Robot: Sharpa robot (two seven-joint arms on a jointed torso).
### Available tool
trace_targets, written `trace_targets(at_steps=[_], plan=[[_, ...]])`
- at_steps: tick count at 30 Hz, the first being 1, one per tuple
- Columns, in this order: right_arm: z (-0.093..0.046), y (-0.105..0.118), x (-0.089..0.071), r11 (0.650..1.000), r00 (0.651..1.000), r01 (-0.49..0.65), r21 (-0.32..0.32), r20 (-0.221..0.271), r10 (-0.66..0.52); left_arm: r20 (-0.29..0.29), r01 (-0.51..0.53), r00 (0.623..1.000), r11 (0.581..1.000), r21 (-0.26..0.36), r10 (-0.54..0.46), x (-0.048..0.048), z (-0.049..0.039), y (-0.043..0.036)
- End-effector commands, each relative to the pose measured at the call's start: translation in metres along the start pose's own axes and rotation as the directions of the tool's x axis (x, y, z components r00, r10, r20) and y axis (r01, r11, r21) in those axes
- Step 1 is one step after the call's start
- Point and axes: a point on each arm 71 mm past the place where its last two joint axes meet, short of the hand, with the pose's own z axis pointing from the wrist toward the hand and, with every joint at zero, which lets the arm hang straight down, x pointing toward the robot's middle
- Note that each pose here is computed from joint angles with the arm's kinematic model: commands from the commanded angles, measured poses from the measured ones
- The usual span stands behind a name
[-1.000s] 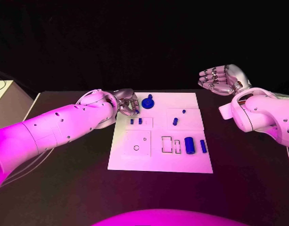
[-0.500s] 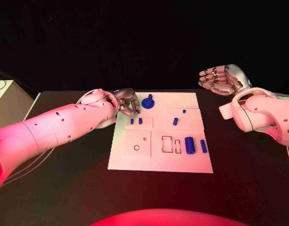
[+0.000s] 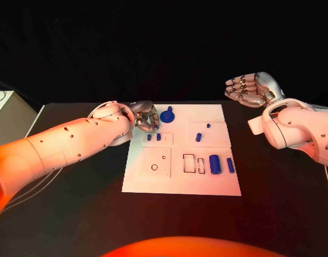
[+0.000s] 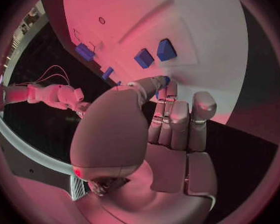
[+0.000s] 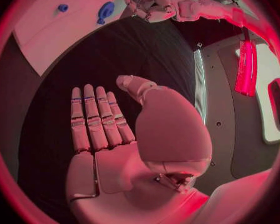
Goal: Assemble the parts on the task board
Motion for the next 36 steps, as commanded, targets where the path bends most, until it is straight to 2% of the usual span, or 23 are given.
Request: trace_targets(at_steps=[1,22,36], plan=[[0.0001,0.0015,0.0009,1.000,1.000,0.005,-0.020,-0.010,-0.005,-0.030,0.000,1.000,1.000,0.001,0.000,0.0041,0.0001,-0.0003],[0.0002,0.0010,0.0015,1.000,1.000,0.004,-0.015,-0.018,-0.004,-0.063,-0.019,0.998,0.999,-0.042,0.016,0.0081,0.0005,0.0050],[0.0001,0.0004,0.0017,1.000,1.000,0.004,-0.012,-0.020,-0.004,-0.011,-0.017,1.000,1.000,-0.006,0.016,0.0052,-0.0013,0.0002]])
